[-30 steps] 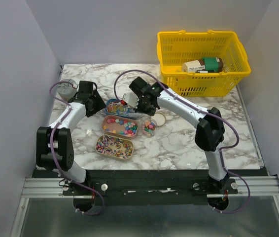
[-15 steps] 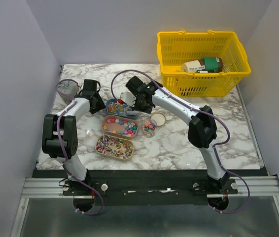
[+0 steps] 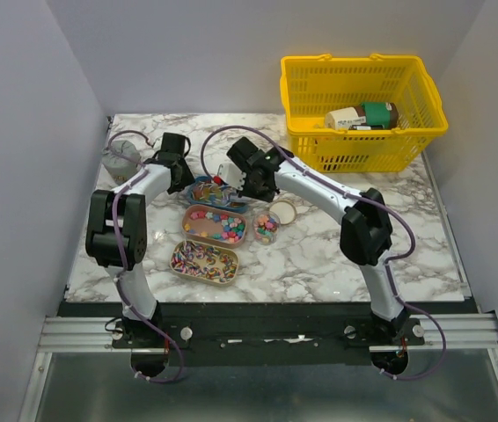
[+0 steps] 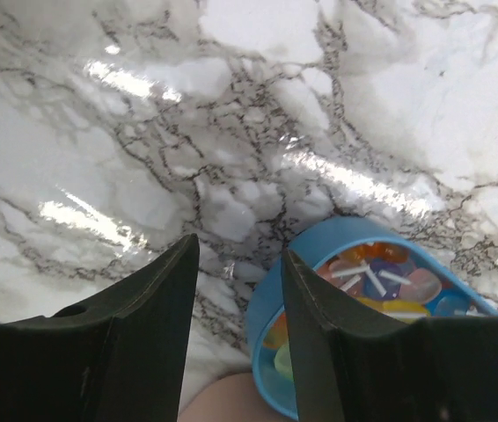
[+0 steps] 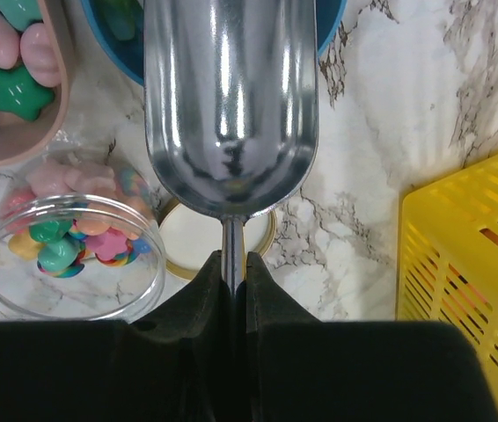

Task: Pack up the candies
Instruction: Scoop the fake candies from the storage box.

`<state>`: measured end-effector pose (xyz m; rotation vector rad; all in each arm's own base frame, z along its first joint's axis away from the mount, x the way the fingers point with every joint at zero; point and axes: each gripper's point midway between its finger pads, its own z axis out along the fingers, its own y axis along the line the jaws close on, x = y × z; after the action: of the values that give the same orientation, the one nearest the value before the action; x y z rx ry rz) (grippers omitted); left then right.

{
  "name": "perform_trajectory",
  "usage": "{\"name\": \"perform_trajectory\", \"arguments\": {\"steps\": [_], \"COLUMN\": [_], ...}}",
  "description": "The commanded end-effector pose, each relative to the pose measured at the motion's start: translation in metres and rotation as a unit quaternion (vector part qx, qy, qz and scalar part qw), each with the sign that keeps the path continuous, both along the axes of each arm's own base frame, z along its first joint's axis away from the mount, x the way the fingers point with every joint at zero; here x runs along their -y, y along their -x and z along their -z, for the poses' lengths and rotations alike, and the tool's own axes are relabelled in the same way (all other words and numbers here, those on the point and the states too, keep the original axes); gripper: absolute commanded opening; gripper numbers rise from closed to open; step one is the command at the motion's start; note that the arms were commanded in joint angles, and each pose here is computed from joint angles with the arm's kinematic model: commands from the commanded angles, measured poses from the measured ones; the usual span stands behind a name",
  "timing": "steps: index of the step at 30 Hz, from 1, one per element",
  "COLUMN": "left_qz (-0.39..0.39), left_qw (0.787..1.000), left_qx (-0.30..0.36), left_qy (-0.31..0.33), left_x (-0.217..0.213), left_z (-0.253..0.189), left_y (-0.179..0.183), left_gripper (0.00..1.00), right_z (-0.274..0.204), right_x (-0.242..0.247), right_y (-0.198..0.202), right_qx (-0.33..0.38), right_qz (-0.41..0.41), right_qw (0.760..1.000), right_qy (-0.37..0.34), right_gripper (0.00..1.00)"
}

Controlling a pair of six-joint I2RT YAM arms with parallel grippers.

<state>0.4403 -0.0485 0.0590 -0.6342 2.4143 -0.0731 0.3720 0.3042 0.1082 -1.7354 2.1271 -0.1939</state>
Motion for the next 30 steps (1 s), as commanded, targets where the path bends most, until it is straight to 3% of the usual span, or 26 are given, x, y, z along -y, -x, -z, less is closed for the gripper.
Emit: {"name": "perform_trajectory", "arguments": {"steps": [1, 17, 30], "left_qz": [-0.014, 0.073, 0.098], "left_qw": [0.998, 0.997, 0.995], "left_qx": [-0.006, -0.011, -0.014], "left_qy": [-0.053, -0.014, -0.007], "left_x": [-0.002, 0.058, 0.070], "left_z": [0.006, 0.028, 0.029], "left_y": [-0.011, 0.013, 0.017], "left_gripper": [0.54, 0.51, 0.51], "right_z": [-0.009, 0.001, 0.023], "right_x": [0.029, 0.028, 0.011], "right_y": [0.010, 0.009, 0.000], "right_qx": [-0.001, -0.002, -0.019], "right_qz": [0.003, -0.021, -0.010], "right_qw": [0.999, 0.999, 0.999], "right_qy": [0.036, 0.039, 0.036], "right_gripper": [0.01, 0.01, 0.01]}}
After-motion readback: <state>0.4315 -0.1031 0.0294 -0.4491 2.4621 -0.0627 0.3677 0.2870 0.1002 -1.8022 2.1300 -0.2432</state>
